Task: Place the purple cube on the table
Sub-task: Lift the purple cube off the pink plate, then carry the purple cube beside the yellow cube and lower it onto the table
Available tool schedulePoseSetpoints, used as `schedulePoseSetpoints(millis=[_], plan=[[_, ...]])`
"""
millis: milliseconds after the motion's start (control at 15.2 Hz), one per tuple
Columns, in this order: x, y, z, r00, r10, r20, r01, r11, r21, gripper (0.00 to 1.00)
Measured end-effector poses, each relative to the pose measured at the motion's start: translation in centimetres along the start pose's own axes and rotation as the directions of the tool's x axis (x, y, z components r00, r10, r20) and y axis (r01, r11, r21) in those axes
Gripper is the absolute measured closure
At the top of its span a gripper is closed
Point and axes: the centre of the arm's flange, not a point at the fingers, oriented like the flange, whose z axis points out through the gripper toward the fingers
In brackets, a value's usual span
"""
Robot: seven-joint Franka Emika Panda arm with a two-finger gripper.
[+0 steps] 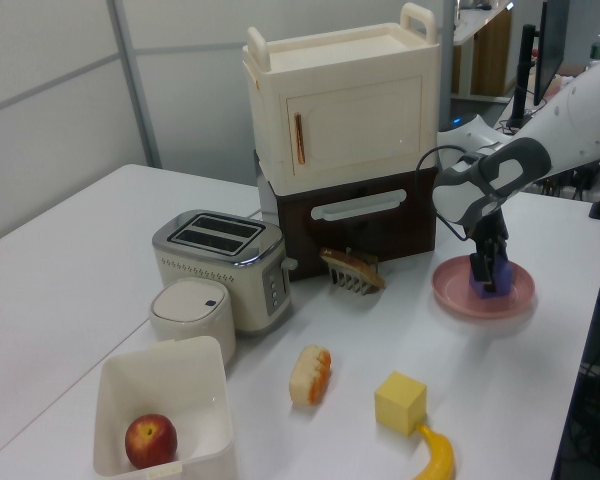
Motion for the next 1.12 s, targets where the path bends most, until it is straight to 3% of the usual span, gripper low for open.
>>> schedulePoseSetpoints(millis=[66,329,527,659,791,922,1120], plan=[[0.1,0.0,-0.2,1.000,-0.002,-0.004,0.002,1.000,-0.002,0.05],[-0.4,-0.6,-4.2,0.999,-0.035,-0.021,0.035,0.999,0.017,0.42],[-1.1,-1.8,-10.6,0.995,-0.044,-0.087,0.053,0.994,0.098,0.45],[0.0,-4.7,-14.1,0.986,-0.068,-0.151,0.089,0.986,0.138,0.45],[2.6,-10.1,-15.8,0.983,-0.079,-0.163,0.102,0.985,0.138,0.45],[5.1,-16.1,-15.9,0.986,-0.093,-0.140,0.112,0.985,0.131,0.35],[7.5,-22.8,-14.9,0.991,-0.093,-0.093,0.104,0.988,0.118,0.34]])
